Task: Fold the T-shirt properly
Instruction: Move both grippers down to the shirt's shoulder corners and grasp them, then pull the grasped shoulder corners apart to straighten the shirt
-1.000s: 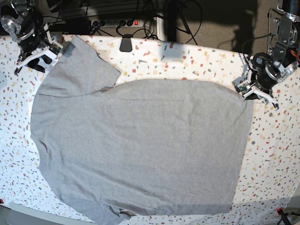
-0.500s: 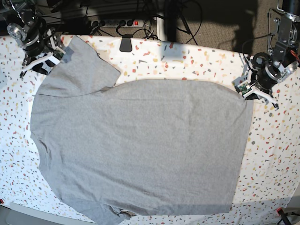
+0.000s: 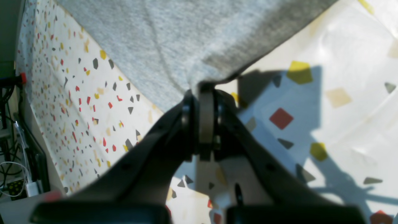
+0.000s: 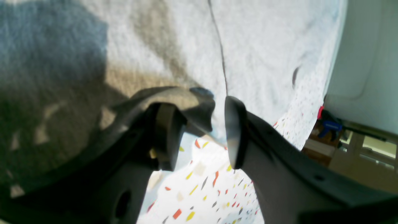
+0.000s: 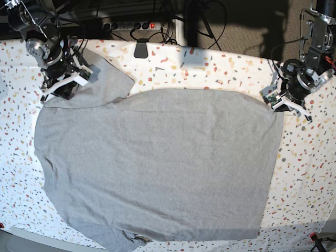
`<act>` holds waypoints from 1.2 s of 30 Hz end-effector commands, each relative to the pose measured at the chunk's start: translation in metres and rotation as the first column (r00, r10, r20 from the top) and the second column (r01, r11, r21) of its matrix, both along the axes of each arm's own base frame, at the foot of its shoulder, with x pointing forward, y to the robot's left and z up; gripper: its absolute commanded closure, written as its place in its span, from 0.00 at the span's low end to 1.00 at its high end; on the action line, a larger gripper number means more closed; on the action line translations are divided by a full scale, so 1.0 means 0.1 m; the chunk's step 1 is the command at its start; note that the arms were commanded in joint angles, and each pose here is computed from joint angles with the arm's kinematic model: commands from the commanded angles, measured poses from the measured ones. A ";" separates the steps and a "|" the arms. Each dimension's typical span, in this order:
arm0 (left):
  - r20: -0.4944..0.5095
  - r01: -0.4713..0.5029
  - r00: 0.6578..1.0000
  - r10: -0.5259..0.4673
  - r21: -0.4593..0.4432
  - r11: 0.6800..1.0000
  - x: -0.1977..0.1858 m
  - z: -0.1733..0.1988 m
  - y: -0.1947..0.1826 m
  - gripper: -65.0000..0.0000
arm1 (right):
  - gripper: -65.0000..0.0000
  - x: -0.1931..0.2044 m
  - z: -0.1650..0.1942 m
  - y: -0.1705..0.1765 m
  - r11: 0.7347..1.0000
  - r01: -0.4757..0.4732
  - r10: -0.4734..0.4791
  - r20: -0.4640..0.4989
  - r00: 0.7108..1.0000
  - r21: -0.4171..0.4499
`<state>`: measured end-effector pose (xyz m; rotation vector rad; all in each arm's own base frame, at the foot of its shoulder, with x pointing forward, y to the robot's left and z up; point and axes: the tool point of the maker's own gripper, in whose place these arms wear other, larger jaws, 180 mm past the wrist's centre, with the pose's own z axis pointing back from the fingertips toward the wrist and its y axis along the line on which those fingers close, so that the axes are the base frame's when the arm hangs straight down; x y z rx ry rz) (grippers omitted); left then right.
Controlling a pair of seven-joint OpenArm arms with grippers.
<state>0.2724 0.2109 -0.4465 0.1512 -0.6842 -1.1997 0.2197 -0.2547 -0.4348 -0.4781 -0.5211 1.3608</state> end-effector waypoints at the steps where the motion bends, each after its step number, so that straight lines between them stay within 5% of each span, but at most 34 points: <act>1: -0.038 0.016 0.999 -0.015 0.020 1.000 -0.07 -0.04 0.04 1.00 | 0.61 -0.10 -0.06 0.02 1.000 -0.015 0.016 -0.064 0.998 0.014; 3: -0.038 0.016 0.999 -0.015 0.020 1.000 -0.07 -0.04 0.04 1.00 | 0.66 -0.16 -0.10 0.02 1.000 -0.027 0.028 -0.109 0.994 0.006; 8: -0.039 0.016 0.999 -0.015 0.019 1.000 -0.08 -0.04 0.04 1.00 | 1.00 -0.13 -0.08 -0.03 1.000 -0.007 0.006 -0.085 0.996 -0.008; 15: -0.048 -0.039 0.998 0.033 -0.117 0.992 -0.08 0.03 -0.07 1.00 | 1.00 0.07 0.08 -0.06 0.987 0.129 -0.134 0.046 0.990 0.099; 21: -0.066 -0.123 0.992 0.107 -0.309 0.943 -0.04 0.32 -0.03 1.00 | 1.00 0.04 0.12 -0.18 0.971 0.196 -0.205 0.050 0.978 0.138; 32: -0.024 -0.115 0.993 0.112 -0.263 0.958 -0.15 0.71 0.00 1.00 | 1.00 -0.41 0.49 -0.28 0.946 0.266 -0.279 0.044 0.959 0.184; 36: -0.009 -0.181 0.983 0.185 -0.276 0.944 -0.22 0.76 0.03 1.00 | 1.00 -0.71 0.48 -0.37 0.943 0.294 -0.297 -0.006 0.955 0.154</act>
